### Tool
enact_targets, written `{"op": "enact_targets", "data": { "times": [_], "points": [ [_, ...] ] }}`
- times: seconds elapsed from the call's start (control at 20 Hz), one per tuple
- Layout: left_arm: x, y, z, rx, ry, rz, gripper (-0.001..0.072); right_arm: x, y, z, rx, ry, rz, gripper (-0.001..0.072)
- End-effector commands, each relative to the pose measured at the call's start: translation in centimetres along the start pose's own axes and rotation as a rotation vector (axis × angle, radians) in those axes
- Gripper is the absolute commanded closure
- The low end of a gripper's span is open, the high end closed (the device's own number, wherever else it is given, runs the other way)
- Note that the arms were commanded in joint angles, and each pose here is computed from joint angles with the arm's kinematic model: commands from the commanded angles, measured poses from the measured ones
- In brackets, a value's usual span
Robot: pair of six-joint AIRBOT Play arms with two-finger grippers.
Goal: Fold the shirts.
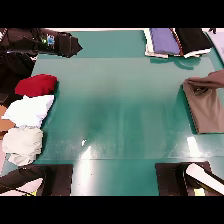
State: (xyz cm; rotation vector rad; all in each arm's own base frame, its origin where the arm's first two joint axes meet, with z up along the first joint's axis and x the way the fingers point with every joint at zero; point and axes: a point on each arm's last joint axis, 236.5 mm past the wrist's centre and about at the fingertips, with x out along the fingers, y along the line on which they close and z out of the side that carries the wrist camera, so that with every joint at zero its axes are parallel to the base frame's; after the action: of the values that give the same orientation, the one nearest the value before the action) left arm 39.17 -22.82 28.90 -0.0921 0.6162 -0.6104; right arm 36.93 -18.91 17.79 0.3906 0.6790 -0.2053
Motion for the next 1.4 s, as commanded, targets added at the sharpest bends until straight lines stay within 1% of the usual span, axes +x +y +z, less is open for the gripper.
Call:
{"op": "enact_targets", "data": {
  "times": [0.0, 0.1, 0.15, 0.2, 0.25, 0.3, 0.35, 0.4, 0.55, 0.65, 0.75, 0.85, 0.95, 1.15, 1.2, 1.25, 1.35],
  "points": [
    [0.0, 0.0, -0.2, 0.019, 0.009, 0.001, 0.0682, 0.1, -2.8, -7.0, 0.006, 0.157, -0.119, 0.0693],
    [0.0, 0.0, -0.2, 0.036, 0.009, 0.001, 0.0682, -0.1, -4.3, -10.9, 0.04, 0.248, -0.185, 0.069],
    [0.0, 0.0, -0.2, 0.036, 0.009, 0.001, 0.0682, -0.2, -5.1, -12.7, 0.055, 0.293, -0.219, 0.0651],
    [0.0, 0.0, -0.2, 0.036, 0.01, 0.001, 0.0682, -0.4, -5.9, -14.5, 0.066, 0.338, -0.253, 0.0472],
    [0.0, 0.0, -0.2, 0.037, 0.009, 0.001, 0.0683, -0.6, -6.7, -15.9, 0.07, 0.379, -0.287, 0.0332],
    [0.0, 0.0, -0.2, 0.037, 0.009, 0.001, 0.0683, -1.1, -7.6, -17.0, 0.071, 0.42, -0.328, 0.0233],
    [0.0, 0.0, -0.2, 0.037, 0.009, 0.001, 0.0682, -1.6, -8.2, -17.6, 0.086, 0.443, -0.35, 0.017],
    [0.0, 0.0, -0.2, 0.038, 0.009, 0.001, 0.0682, -2.3, -8.6, -17.5, 0.113, 0.447, -0.357, 0.0127],
    [0.0, 0.0, -0.2, 0.061, 0.009, 0.001, 0.0682, -4.4, -8.8, -13.9, 0.177, 0.349, -0.354, 0.0126],
    [0.0, 0.0, -0.3, 0.062, 0.011, 0.0, 0.0682, -5.2, -6.5, -9.9, 0.207, 0.215, -0.271, 0.0126],
    [0.0, 0.0, -0.4, 0.061, 0.015, 0.0, 0.0682, -5.3, -1.6, -6.1, 0.205, 0.101, -0.111, 0.0127],
    [0.0, 0.0, -0.3, 0.062, 0.014, 0.0, 0.0682, -5.2, 4.7, -4.2, 0.161, 0.057, 0.069, 0.0128],
    [0.0, 0.1, 0.1, 0.062, -0.005, 0.003, 0.0682, -4.8, 10.5, -4.3, 0.073, 0.064, 0.2, 0.0128],
    [0.0, 0.2, 0.1, 0.062, -0.005, 0.007, 0.0682, -4.0, 20.2, -7.7, -0.116, 0.155, 0.395, 0.014],
    [0.0, 0.2, 0.2, 0.062, -0.007, 0.007, 0.0682, -3.9, 21.9, -8.6, -0.147, 0.178, 0.432, 0.0164],
    [0.0, 0.2, 0.3, 0.062, -0.01, 0.007, 0.0682, -3.6, 23.5, -9.5, -0.176, 0.202, 0.464, 0.0279],
    [0.0, 0.2, 0.4, 0.062, -0.017, 0.007, 0.0682, -3.2, 25.8, -11.3, -0.218, 0.252, 0.512, 0.0539]
  ]
}}
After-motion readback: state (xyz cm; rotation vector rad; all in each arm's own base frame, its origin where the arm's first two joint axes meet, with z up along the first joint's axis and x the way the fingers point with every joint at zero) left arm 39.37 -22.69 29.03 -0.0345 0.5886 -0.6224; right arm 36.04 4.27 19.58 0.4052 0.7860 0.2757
